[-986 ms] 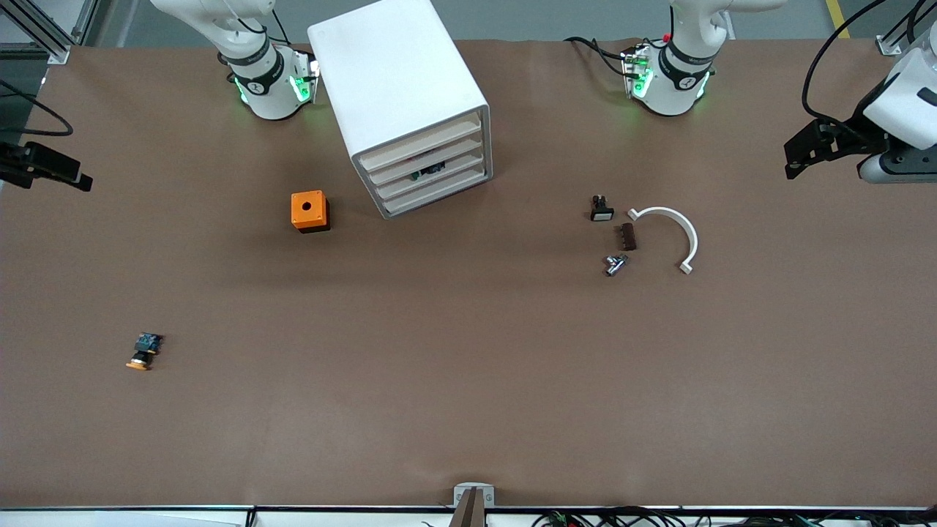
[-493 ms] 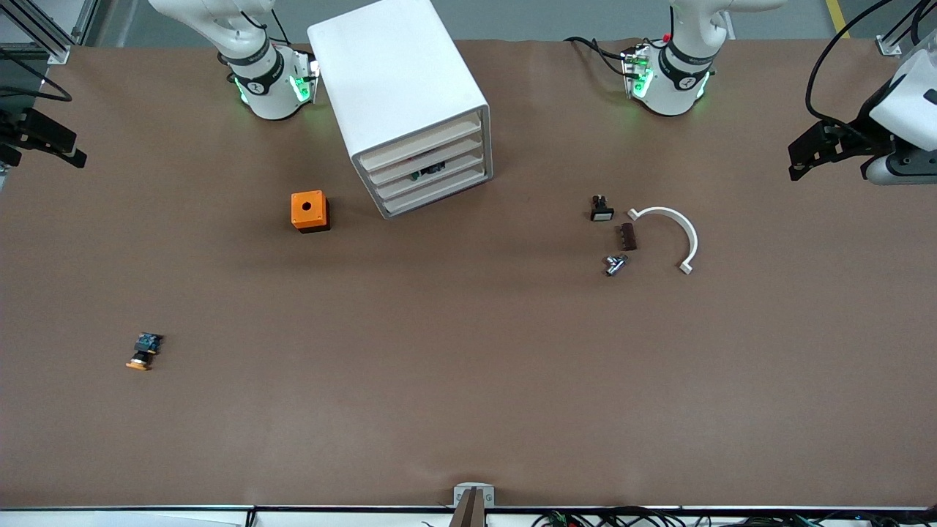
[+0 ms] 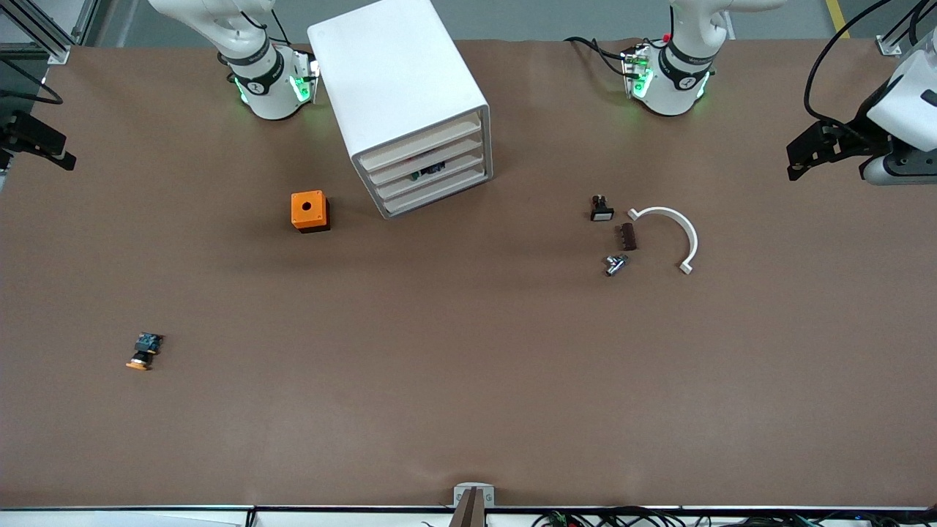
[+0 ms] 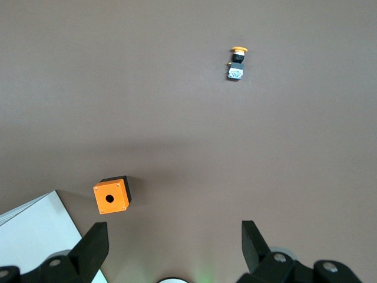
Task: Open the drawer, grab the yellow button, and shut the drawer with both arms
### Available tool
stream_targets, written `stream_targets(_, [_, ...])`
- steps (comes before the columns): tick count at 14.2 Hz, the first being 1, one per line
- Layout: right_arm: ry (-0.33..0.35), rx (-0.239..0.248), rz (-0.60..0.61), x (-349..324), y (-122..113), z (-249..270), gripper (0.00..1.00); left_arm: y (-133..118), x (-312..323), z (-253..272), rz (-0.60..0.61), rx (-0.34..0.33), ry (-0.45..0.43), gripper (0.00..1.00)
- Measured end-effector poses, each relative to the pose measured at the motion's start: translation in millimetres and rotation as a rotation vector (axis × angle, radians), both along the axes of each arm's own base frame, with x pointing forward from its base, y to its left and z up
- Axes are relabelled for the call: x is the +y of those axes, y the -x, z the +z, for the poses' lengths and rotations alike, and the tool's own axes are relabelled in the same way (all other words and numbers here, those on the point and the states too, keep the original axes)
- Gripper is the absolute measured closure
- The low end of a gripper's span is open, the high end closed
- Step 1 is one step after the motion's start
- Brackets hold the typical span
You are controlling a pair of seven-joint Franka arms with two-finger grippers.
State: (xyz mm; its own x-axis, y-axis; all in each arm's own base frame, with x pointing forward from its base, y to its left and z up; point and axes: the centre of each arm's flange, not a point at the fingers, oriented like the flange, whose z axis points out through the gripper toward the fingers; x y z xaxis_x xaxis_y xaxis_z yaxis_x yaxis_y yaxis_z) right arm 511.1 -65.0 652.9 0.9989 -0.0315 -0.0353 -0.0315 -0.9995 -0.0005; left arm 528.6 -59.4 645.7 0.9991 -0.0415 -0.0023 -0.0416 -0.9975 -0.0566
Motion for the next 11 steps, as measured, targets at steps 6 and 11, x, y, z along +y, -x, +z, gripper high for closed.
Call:
stream_targets(6, [0.0,0.001,0.002,0,0,0,0.0,2,-16,-2,-0.029,0.006,0.009,0.0])
stream_targets(11, [0.0,0.001,0.005,1,0,0,0.0,3,-18,-9,-0.045,0.025,0.033,0.0])
